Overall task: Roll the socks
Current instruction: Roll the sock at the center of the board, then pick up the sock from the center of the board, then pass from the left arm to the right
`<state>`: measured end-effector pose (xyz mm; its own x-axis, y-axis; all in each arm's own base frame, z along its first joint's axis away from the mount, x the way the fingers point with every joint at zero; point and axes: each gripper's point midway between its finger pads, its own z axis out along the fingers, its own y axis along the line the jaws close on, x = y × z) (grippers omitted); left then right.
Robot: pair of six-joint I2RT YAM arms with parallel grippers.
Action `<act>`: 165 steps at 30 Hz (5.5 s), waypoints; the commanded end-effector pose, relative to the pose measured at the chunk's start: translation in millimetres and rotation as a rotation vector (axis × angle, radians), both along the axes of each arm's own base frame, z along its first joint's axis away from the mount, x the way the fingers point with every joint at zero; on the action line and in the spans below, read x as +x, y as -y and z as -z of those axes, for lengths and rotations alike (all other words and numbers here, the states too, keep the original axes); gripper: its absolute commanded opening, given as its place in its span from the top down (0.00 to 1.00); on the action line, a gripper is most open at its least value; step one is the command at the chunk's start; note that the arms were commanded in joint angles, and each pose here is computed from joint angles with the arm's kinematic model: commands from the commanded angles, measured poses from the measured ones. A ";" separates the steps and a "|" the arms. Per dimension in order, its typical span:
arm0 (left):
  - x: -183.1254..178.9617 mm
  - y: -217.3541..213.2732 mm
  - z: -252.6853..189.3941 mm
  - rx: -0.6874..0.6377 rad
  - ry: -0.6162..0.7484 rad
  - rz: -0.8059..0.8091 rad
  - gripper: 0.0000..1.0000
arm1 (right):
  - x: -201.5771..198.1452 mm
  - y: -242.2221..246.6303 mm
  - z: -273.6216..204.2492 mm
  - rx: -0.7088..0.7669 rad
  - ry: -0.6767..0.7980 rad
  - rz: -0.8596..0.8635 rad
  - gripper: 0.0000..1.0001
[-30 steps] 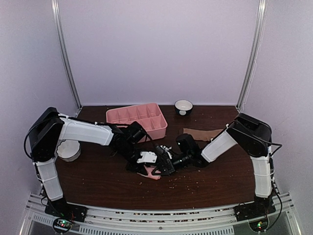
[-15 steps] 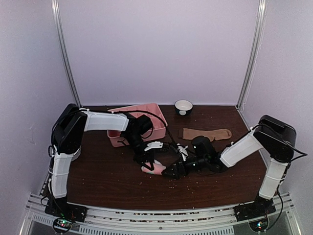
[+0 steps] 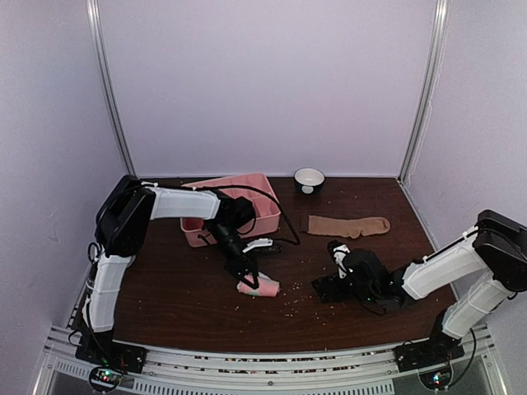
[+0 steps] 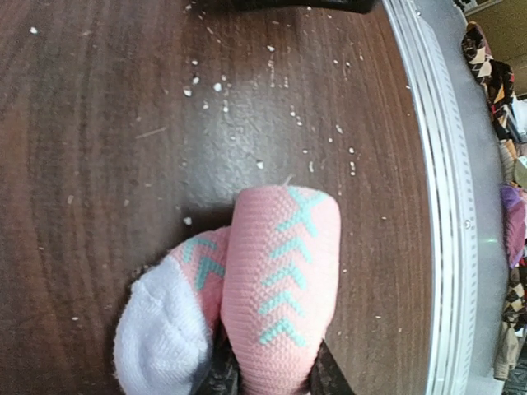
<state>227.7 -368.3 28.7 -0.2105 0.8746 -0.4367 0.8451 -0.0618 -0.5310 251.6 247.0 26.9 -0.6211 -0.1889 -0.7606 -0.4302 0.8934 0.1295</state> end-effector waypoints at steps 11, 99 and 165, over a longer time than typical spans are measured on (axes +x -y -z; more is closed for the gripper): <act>-23.0 -47.8 82.6 0.376 -0.123 -0.059 0.85 | -71.9 -128.7 -27.9 -0.309 0.447 -0.614 0.32; 3.1 -46.5 9.2 0.042 1.043 0.249 1.00 | -80.6 -107.9 96.1 0.067 -0.416 -0.530 0.57; -20.3 -91.3 -241.7 -0.329 0.579 -0.081 0.43 | -49.2 -248.3 -230.5 0.763 -0.048 -0.634 1.00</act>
<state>192.1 -279.9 229.1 -0.0729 0.7353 -0.6738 0.9713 -0.1009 -0.2152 192.2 495.6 247.2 -0.5650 -0.0091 -0.8250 -0.8157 0.1565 0.5569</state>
